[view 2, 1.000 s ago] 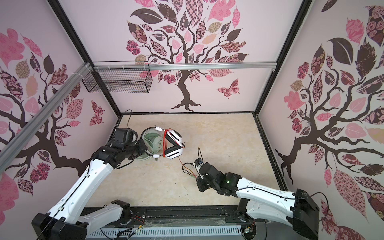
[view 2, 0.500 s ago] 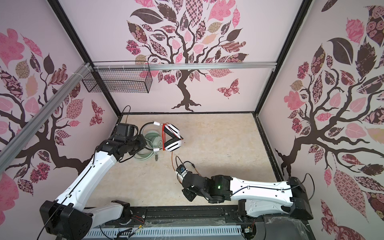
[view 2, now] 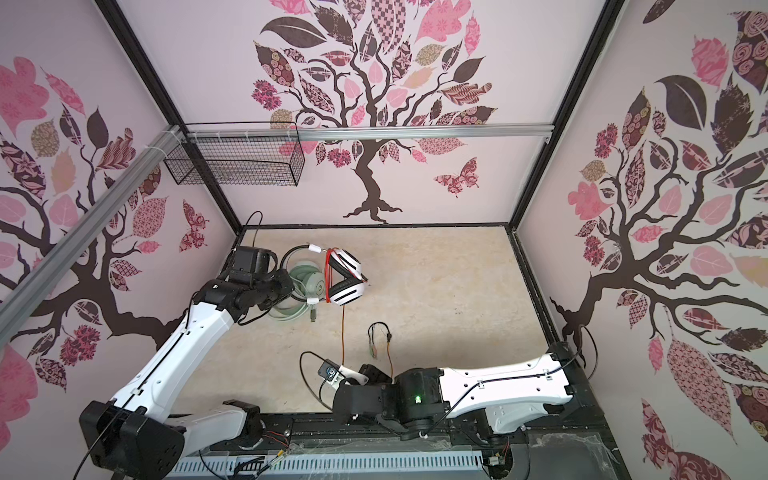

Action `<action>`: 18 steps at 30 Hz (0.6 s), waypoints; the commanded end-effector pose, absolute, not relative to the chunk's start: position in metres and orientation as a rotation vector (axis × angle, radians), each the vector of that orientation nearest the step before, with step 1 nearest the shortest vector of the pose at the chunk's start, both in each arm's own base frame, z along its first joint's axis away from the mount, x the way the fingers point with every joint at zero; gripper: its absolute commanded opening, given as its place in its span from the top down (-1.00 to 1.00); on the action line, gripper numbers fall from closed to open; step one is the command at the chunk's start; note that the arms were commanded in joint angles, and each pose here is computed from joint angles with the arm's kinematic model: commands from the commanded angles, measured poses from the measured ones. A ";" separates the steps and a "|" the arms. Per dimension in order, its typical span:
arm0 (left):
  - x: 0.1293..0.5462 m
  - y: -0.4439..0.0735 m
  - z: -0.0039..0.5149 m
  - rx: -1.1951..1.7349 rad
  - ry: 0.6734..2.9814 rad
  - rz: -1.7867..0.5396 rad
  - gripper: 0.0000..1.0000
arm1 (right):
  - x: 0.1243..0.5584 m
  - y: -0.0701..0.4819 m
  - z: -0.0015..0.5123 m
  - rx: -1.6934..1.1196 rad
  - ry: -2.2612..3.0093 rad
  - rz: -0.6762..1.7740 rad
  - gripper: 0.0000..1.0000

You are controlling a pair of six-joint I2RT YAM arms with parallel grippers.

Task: Wrap the headphones
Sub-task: 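Draw the red cable down toward the robot with the right gripper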

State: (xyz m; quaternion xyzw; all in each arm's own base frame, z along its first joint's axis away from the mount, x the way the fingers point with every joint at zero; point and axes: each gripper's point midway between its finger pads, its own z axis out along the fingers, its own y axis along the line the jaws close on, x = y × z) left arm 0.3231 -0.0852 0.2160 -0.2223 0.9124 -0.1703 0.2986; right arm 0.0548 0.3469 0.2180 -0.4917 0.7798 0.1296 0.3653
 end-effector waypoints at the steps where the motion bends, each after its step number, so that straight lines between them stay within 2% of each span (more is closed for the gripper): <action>1: 0.333 -0.089 0.237 -0.585 2.336 -0.521 1.00 | 0.057 0.347 0.232 -1.288 1.942 0.213 1.00; 6: 0.332 -0.096 0.238 -0.580 2.345 -0.574 1.00 | 0.056 0.352 0.242 -1.270 1.882 0.211 1.00; 13: 0.328 -0.135 0.264 -0.524 2.326 -0.897 1.00 | 0.050 0.359 0.226 -1.289 1.856 0.290 1.00; 18: 0.324 -0.163 0.290 -0.449 2.292 -1.135 1.00 | 0.040 0.368 0.190 -1.370 1.867 0.291 1.00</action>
